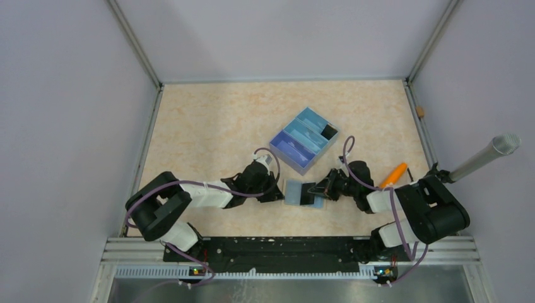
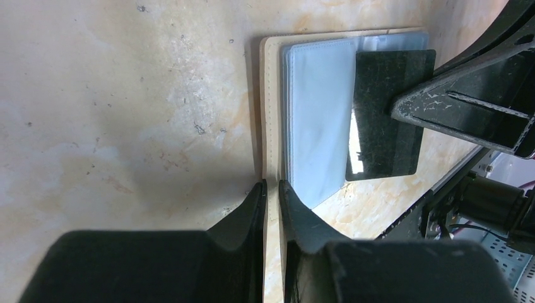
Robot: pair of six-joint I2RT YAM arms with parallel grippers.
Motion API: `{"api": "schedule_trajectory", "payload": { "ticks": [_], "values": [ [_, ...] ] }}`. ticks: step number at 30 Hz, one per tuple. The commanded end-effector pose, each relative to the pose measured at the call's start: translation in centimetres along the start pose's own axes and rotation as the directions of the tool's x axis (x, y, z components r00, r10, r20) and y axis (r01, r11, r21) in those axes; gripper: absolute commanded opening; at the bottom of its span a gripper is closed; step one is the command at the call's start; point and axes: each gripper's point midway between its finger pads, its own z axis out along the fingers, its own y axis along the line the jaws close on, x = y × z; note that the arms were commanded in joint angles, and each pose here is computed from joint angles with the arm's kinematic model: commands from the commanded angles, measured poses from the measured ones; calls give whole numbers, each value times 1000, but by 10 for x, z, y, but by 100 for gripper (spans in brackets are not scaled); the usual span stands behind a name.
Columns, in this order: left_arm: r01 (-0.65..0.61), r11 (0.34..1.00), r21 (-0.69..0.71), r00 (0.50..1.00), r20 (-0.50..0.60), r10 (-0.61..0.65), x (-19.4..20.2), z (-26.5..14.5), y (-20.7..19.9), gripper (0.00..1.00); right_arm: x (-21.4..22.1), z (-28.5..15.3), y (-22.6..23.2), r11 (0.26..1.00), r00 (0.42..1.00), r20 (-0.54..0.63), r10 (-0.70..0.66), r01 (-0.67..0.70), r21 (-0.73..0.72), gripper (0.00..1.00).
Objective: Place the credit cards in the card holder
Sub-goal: Insert the credit card into the card holder.
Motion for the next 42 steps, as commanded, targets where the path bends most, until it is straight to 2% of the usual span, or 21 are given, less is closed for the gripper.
{"api": "schedule_trajectory", "payload": {
  "ticks": [1, 6, 23, 42],
  "values": [
    [-26, 994, -103, 1000, -6, 25, 4, 1, 23, 16, -1, -1, 4, 1000, 1000, 9, -28, 28, -8, 0],
    [-28, 994, -104, 1000, -7, 27, 5, 1, 24, 15, 1, 0, -4, 999, 999, 8, -35, 35, 13, 0],
    [-28, 994, -104, 1000, -16, 26, 6, 2, 24, 13, 3, 6, 1, 994, 996, 5, -92, 92, -58, 0],
    [-24, 993, -112, 1000, -22, 21, 7, 3, 25, 12, 3, 6, 7, 993, 996, 6, -92, 92, -78, 0]
  ]
}}
